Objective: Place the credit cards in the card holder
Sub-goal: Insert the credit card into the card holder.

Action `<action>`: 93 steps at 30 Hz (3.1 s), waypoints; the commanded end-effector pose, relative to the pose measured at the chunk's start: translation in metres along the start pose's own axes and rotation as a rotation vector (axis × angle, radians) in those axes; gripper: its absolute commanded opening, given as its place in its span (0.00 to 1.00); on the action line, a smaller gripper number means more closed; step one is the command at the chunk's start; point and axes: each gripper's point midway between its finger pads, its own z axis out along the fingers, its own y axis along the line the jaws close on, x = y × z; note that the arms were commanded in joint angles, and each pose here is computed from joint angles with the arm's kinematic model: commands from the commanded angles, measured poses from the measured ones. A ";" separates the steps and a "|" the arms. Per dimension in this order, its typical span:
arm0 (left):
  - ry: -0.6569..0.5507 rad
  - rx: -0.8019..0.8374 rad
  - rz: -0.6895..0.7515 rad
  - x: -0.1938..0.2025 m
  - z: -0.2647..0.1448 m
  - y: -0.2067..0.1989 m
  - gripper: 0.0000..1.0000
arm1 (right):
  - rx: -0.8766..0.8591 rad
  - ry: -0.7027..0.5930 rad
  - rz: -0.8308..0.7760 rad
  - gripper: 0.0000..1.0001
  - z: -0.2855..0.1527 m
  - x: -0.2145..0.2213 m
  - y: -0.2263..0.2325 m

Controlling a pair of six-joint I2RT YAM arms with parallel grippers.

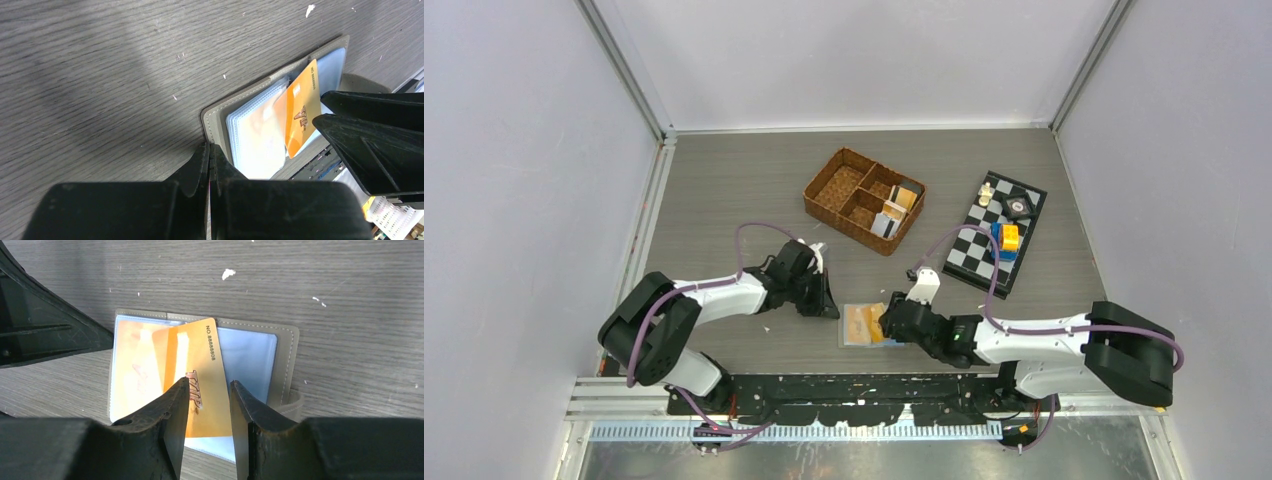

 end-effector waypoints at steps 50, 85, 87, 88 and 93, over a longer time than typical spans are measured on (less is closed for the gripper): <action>-0.042 0.067 -0.048 0.017 -0.023 -0.003 0.01 | 0.081 0.031 0.424 0.36 -0.038 -0.004 0.007; -0.031 0.123 -0.036 0.018 -0.013 -0.014 0.21 | -0.008 0.134 0.508 0.33 -0.013 0.033 0.054; -0.028 0.119 -0.040 0.019 -0.012 -0.013 0.17 | -0.008 0.134 0.507 0.33 -0.012 0.034 0.055; -0.025 0.118 -0.041 0.020 -0.012 -0.012 0.15 | -0.007 0.134 0.509 0.33 -0.012 0.034 0.055; -0.024 0.115 -0.044 0.022 -0.012 -0.011 0.11 | -0.008 0.120 0.513 0.32 -0.008 0.033 0.056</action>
